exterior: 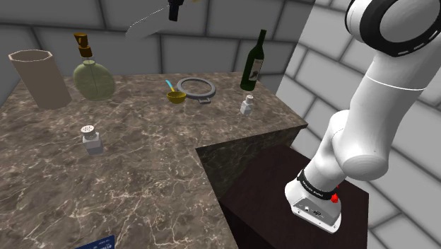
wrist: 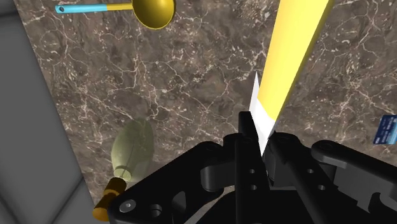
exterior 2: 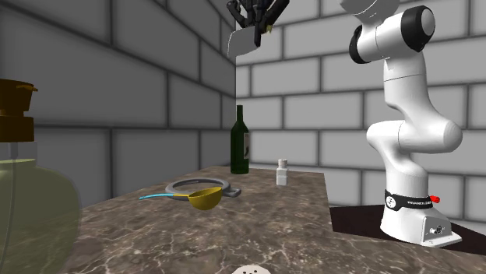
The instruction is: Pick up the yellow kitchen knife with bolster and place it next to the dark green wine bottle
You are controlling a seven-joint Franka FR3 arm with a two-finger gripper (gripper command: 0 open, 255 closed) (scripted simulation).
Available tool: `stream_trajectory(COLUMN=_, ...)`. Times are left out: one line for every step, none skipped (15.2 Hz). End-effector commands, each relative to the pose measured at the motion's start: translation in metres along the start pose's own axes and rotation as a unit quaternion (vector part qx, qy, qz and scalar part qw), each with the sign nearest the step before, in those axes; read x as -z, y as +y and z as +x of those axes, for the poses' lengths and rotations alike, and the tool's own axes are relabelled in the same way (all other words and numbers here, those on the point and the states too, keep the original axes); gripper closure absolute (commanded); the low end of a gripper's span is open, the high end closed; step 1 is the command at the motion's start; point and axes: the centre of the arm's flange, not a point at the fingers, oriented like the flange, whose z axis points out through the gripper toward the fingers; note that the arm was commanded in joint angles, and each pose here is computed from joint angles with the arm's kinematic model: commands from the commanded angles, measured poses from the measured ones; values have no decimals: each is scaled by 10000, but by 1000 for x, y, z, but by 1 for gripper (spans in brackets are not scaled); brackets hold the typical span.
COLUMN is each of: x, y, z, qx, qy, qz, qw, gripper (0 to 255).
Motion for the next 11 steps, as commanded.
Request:
stream_trajectory(x=11, y=1, z=1, qx=0, qy=-2, qz=2, qw=10000, gripper=255)
stream_trajectory(x=16, y=1, z=1, qx=0, qy=-2, qz=2, qw=10000, gripper=255)
stream_trajectory(x=22, y=1, z=2, qx=0, qy=-2, qz=2, qw=10000, gripper=255)
stream_trajectory(x=27, y=1, z=2, qx=0, qy=-2, qz=2, qw=10000, gripper=255)
stream_trajectory(x=30, y=1, z=3, qx=0, qy=-2, qz=2, qw=10000, gripper=255)
stream_trajectory(x=31, y=2, z=-10, qx=0, qy=-2, qz=2, qw=10000, gripper=255)
stream_trajectory(x=33, y=4, z=-23, qx=0, qy=-2, qz=2, qw=10000, gripper=255)
stream_trajectory(x=34, y=5, z=-37, qx=0, qy=-2, qz=2, qw=10000, gripper=255)
stream_trajectory(x=35, y=6, z=-50, qx=0, qy=-2, qz=2, qw=10000, gripper=255)
stream_trajectory(x=37, y=7, z=-63, qx=0, qy=-2, qz=2, qw=10000, gripper=255)
stream_trajectory(x=38, y=9, z=-76, qx=0, qy=-2, qz=2, qw=10000, gripper=255)
